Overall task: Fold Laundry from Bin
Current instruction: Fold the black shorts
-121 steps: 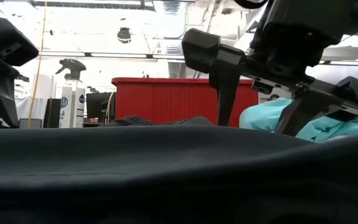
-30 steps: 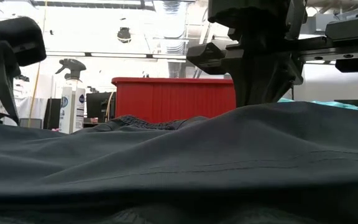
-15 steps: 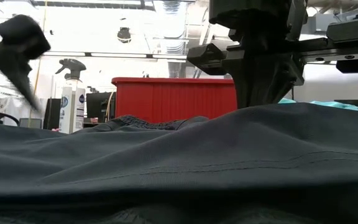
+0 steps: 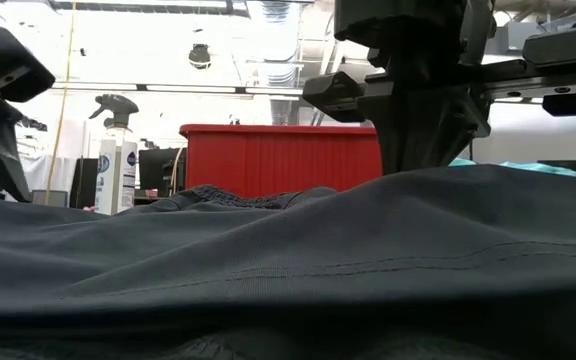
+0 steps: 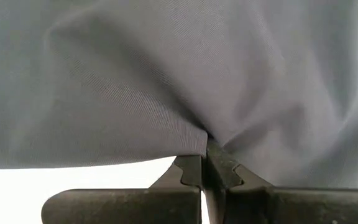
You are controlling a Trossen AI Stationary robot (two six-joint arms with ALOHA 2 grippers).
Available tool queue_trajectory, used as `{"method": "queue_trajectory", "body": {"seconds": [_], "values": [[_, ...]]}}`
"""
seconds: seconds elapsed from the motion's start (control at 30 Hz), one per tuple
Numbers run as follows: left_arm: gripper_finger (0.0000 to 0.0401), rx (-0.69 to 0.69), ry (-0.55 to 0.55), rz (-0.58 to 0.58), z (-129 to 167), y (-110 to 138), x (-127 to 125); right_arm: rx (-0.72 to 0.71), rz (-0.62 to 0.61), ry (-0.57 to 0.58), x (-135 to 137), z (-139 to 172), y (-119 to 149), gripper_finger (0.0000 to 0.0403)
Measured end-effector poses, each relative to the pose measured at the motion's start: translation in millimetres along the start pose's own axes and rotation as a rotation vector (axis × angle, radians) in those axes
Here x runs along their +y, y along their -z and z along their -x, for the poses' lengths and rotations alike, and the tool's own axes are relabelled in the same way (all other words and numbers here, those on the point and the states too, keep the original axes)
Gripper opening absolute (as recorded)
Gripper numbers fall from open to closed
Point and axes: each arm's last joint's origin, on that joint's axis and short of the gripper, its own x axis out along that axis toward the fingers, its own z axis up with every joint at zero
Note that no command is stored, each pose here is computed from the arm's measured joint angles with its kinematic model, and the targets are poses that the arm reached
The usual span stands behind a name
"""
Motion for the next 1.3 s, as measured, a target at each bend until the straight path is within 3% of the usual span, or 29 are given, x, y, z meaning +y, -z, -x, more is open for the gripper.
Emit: {"method": "queue_trajectory", "body": {"seconds": [0.1,0.27,0.43,0.67,1.3], "values": [[0.021,-0.038,0.014,0.02,-0.1,-2.9,0.9,-0.001,-0.024,0.001,-1.8,-0.2,0.5,0.0021],[0.021,-0.029,-0.079,0.054,-0.3,-5.7,5.5,-0.002,-0.031,0.002,-3.6,-0.4,1.0,0.0021],[0.021,-0.057,-0.054,0.065,-1.2,-5.4,3.8,-0.002,-0.032,0.002,-3.6,-0.4,1.1,0.0021],[0.021,-0.057,-0.062,-0.006,-5.3,1.7,-0.5,-0.002,-0.047,0.002,-3.5,-0.3,0.9,0.0021],[0.021,-0.08,-0.046,0.021,-16.6,7.8,12.6,-0.001,-0.049,0.002,-3.7,-0.5,1.0,0.0021]]}}
